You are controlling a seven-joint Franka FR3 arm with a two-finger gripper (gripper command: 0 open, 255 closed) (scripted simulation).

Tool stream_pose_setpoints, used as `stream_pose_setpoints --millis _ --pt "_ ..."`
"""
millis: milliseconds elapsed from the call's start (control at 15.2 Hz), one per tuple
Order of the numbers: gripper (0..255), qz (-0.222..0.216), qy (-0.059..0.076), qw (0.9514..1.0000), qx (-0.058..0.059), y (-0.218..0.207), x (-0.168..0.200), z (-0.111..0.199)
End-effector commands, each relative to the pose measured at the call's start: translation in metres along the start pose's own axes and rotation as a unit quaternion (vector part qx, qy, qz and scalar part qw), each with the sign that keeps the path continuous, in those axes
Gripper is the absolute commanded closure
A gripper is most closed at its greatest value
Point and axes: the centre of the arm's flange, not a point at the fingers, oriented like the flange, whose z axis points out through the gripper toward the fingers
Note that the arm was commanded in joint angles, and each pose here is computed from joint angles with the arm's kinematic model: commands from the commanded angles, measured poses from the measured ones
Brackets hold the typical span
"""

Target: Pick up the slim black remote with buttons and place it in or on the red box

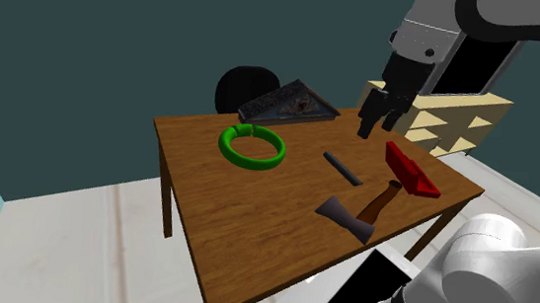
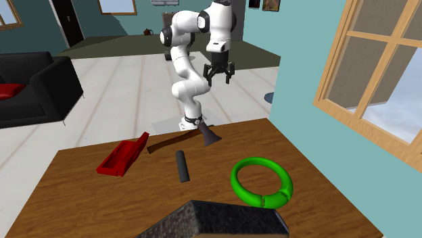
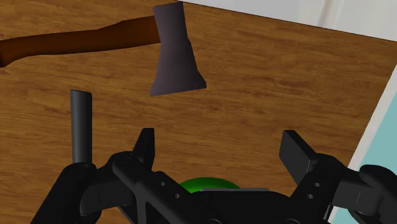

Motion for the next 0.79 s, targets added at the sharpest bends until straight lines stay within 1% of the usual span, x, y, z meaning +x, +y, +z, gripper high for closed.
stream_pose_setpoints --millis 0,726 --pt "0 0.0 0.0 1.0 0.0 0.0 0.0 0.0" --pt "0 0.039 -0.002 0.999 0.019 0.1 0.056 0.096"
